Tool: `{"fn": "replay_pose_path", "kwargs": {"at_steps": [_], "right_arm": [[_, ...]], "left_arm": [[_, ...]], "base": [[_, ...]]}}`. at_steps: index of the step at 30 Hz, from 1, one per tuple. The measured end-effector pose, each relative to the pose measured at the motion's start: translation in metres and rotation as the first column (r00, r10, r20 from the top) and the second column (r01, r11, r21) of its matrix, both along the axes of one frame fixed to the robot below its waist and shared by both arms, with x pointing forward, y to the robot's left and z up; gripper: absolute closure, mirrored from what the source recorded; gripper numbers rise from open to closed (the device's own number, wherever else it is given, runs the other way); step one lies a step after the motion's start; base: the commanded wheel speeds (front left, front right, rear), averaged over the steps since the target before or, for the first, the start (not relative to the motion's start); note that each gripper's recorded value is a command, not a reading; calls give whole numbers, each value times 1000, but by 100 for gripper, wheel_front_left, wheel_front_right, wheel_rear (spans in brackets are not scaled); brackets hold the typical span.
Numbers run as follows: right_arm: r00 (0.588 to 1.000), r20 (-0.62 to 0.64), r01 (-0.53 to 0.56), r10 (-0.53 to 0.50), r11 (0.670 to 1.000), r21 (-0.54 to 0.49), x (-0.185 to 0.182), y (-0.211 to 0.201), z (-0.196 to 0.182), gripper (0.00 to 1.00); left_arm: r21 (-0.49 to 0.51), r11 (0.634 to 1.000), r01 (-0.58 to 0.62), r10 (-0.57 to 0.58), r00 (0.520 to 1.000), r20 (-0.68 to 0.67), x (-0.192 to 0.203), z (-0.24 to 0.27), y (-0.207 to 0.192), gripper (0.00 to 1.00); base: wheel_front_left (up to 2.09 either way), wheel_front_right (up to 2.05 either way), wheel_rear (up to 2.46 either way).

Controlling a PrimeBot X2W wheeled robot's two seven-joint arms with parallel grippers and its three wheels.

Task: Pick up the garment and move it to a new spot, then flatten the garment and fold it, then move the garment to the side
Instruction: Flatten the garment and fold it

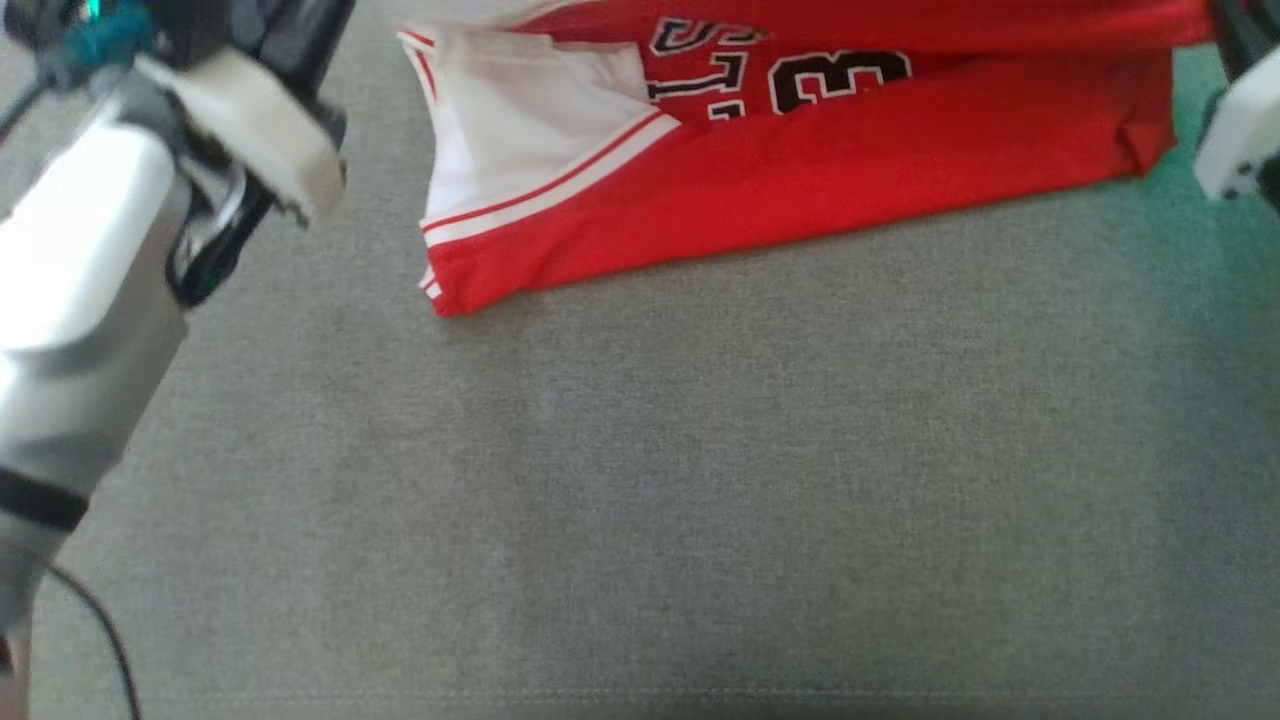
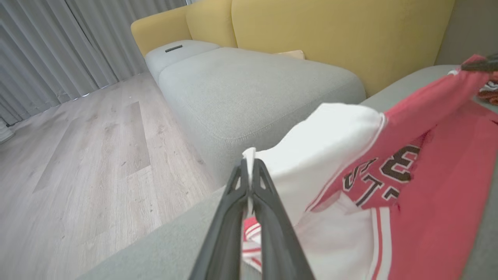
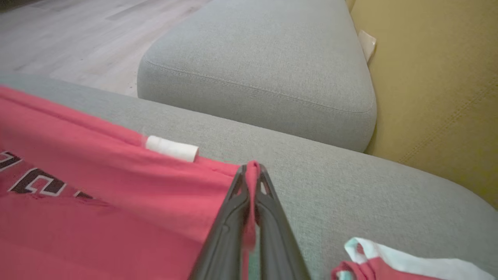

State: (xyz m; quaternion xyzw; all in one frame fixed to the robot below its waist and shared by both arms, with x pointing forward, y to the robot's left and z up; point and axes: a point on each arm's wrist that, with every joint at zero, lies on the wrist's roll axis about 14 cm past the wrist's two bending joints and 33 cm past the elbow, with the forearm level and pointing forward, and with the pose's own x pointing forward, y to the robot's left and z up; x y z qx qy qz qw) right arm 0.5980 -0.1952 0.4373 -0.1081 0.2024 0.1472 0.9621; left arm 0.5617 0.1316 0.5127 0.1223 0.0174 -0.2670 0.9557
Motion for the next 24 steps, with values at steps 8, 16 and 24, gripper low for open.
{"fn": "replay_pose_path", "kwargs": {"at_steps": [8, 16, 24], "right_arm": [[996, -91, -27, 23, 999, -44, -21, -6, -9, 100], [984, -170, -78, 59, 991, -106, -38, -9, -23, 100], [972, -228, -94, 61, 986, -137, -49, -15, -36, 100]], "left_arm": [[43, 997, 58, -53, 992, -114, -47, -32, 2, 100], [76, 988, 137, -116, 964, -240, -78, -53, -4, 100], [61, 978, 197, -159, 909, -385, -106, -76, -11, 100]], "base": [[0, 0, 0], [0, 0, 0], [0, 0, 0]]}}
